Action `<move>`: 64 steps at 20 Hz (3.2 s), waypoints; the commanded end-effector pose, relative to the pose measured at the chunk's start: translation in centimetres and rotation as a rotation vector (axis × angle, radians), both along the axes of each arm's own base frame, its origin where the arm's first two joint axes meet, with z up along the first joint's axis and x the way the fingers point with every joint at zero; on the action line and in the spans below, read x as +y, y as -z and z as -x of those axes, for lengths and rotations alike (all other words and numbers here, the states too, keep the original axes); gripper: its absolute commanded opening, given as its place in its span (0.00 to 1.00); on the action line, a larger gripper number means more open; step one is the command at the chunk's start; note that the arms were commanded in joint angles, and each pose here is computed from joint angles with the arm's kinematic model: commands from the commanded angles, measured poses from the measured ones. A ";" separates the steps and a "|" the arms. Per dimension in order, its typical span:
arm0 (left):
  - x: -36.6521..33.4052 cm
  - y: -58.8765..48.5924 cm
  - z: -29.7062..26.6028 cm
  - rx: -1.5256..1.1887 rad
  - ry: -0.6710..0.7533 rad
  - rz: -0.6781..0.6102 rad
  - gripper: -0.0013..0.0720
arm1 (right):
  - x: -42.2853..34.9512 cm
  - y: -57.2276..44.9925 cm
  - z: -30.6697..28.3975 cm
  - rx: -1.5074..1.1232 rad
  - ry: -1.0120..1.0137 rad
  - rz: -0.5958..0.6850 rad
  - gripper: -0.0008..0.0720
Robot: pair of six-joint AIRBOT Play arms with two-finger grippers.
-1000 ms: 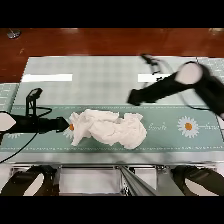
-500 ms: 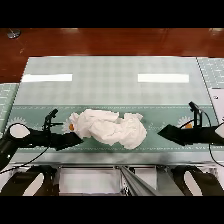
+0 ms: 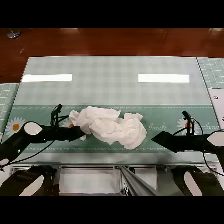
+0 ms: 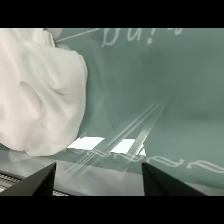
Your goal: Fold the shirts.
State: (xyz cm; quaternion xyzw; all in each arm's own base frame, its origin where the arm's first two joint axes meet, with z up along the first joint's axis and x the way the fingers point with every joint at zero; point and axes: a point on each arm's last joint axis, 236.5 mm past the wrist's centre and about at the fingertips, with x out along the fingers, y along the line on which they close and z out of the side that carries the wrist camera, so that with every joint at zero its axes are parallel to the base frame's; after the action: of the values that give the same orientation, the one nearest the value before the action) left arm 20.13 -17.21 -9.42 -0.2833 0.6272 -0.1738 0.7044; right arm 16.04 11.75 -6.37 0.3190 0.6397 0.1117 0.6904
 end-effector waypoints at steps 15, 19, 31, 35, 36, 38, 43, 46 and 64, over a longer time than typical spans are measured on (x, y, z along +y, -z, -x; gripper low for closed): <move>-1.1 -3.5 -3.8 -0.127 0.049 0.023 0.05 | 12.7 2.9 -4.7 0.058 -0.256 -0.055 0.05; 0.2 -14.1 -9.7 -0.381 0.004 0.073 0.05 | 10.5 -8.5 -12.8 -0.212 -0.310 -0.019 0.05; 10.5 -57.7 -5.0 -1.438 -0.237 -0.233 0.05 | -2.0 -46.3 -4.9 -1.096 -0.198 0.381 0.05; 11.4 -58.2 -0.3 -1.480 -0.271 -0.452 0.05 | -4.5 -44.7 1.3 -1.024 -0.146 0.444 0.05; 11.1 -57.0 0.3 -1.440 -0.238 -0.476 0.05 | -4.6 -43.5 2.3 -0.977 -0.151 0.434 0.05; 10.2 -54.5 0.4 -1.373 -0.177 -0.445 0.05 | -3.8 -39.6 3.6 -0.846 -0.195 0.391 0.05; 9.9 -40.6 -3.8 -0.982 -0.070 -0.297 0.05 | -2.3 -25.1 2.2 -0.525 -0.242 0.301 0.05; 9.5 -29.4 -6.3 -0.723 -0.077 -0.176 0.05 | -2.0 -15.9 -0.9 -0.394 -0.185 0.274 0.05; 10.8 -14.1 -18.9 -0.400 -0.018 -0.283 0.97 | -12.5 -9.5 -20.6 -0.104 0.038 0.199 0.87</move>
State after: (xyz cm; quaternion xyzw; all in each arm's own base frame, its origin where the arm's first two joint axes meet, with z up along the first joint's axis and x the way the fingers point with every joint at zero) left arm 39.72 -10.50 4.91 -0.2097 0.4408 -0.1545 0.8589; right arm 36.43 1.37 -0.26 0.2577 0.6042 0.0174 0.7538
